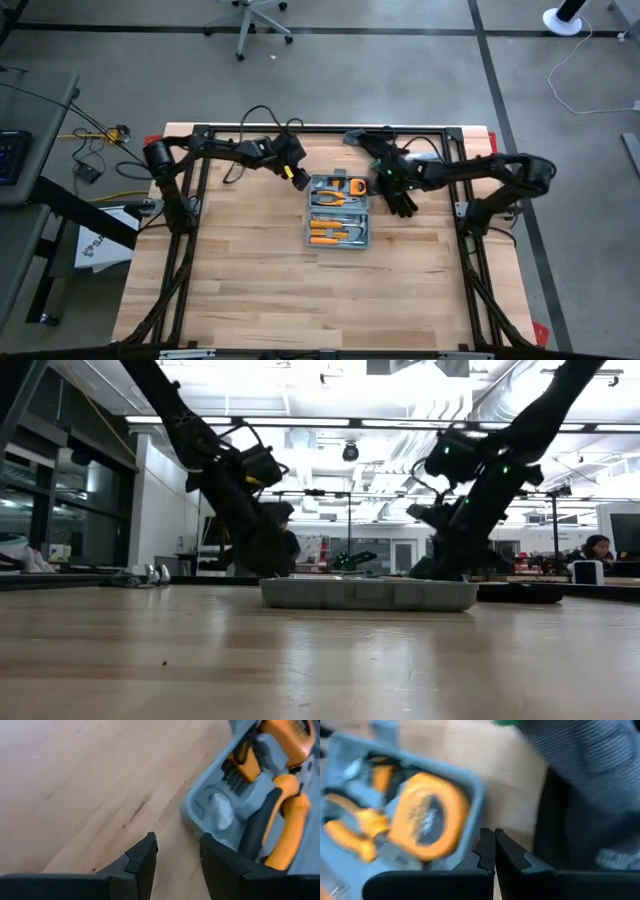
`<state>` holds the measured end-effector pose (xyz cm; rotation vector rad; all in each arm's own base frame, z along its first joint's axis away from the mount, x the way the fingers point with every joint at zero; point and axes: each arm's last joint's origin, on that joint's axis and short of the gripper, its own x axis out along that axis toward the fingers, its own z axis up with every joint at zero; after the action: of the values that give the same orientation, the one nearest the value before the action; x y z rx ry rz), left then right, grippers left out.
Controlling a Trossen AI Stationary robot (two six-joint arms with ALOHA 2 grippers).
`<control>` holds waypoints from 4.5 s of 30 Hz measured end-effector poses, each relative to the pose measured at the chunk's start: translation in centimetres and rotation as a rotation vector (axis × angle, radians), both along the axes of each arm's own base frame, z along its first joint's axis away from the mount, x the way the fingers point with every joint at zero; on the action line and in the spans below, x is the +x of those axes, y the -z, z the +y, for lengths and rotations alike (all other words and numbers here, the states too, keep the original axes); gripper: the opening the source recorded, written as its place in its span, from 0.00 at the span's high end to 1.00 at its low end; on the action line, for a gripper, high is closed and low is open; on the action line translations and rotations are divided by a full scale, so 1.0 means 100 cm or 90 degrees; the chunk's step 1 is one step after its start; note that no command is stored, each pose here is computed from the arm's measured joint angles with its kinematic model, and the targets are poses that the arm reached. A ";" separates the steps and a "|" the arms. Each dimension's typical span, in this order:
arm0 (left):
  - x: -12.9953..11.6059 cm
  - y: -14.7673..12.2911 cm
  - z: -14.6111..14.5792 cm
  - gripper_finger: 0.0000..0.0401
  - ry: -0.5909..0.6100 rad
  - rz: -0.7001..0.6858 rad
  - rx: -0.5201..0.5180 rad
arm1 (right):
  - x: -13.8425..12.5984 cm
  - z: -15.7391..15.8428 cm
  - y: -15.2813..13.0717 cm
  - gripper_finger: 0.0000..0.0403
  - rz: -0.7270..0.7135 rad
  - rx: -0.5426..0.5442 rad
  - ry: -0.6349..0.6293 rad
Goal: Prefit tool cases
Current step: Close the gray toolbox
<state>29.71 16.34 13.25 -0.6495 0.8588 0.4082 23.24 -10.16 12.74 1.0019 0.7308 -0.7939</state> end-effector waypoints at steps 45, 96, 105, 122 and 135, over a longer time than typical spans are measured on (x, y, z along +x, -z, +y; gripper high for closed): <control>0.020 -0.050 0.055 0.66 0.190 -0.054 0.132 | 0.011 -0.029 0.016 1.00 -0.130 0.064 -0.028; 0.064 0.006 0.062 0.68 0.403 -0.001 -0.113 | 0.030 -0.026 0.024 1.00 -0.128 0.095 -0.052; 0.063 0.004 0.061 0.97 0.400 0.010 -0.120 | 0.030 -0.026 0.024 1.00 -0.128 0.095 -0.053; 0.026 -0.031 0.078 1.00 0.346 0.163 -0.044 | 0.021 0.070 -0.042 1.00 -0.100 0.056 -0.196; -0.004 -0.077 0.092 1.00 0.250 0.154 -0.015 | 0.062 0.107 0.009 1.00 -0.155 0.116 -0.210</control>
<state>29.32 25.52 20.95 -0.4422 1.1958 0.1222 29.47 0.56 11.87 1.0830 0.7409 -0.3173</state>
